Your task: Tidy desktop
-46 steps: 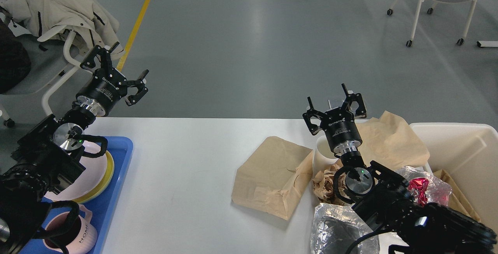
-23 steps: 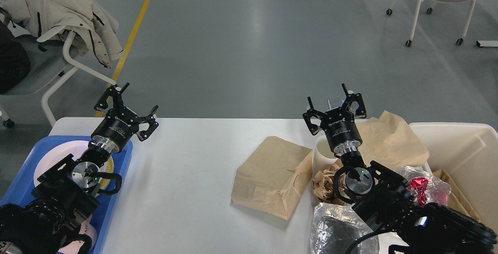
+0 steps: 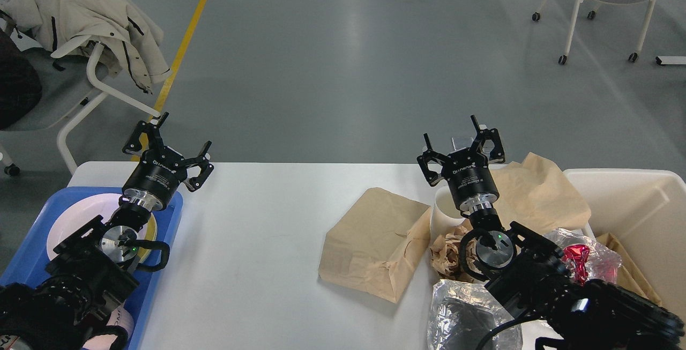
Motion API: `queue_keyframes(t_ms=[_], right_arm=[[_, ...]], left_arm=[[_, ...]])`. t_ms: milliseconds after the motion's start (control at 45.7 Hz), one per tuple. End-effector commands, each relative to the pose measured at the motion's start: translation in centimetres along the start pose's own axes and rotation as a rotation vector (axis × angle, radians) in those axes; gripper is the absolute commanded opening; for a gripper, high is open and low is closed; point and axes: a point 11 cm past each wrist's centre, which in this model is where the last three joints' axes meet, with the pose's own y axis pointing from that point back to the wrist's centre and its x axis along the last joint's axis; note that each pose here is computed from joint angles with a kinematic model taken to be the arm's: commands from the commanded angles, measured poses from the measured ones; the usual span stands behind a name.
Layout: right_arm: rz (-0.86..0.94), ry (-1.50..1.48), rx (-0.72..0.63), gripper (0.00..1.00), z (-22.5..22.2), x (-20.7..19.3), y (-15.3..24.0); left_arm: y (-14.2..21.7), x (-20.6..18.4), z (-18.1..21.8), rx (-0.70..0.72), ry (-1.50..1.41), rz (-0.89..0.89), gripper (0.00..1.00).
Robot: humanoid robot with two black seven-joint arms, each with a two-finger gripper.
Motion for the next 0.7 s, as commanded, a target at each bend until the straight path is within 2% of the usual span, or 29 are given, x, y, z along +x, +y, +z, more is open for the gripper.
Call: queue_keyframes(t_ms=[0, 679], right_arm=[[0.000, 0.000, 0.000, 1.00, 0.00, 0.00, 0.00], [0.000, 0.000, 0.000, 1.00, 0.00, 0.00, 0.00]], left_arm=[[0.00, 0.01, 0.00, 0.000, 0.000, 0.000, 1.00], [0.00, 0.01, 0.00, 0.000, 0.000, 0.000, 1.00]])
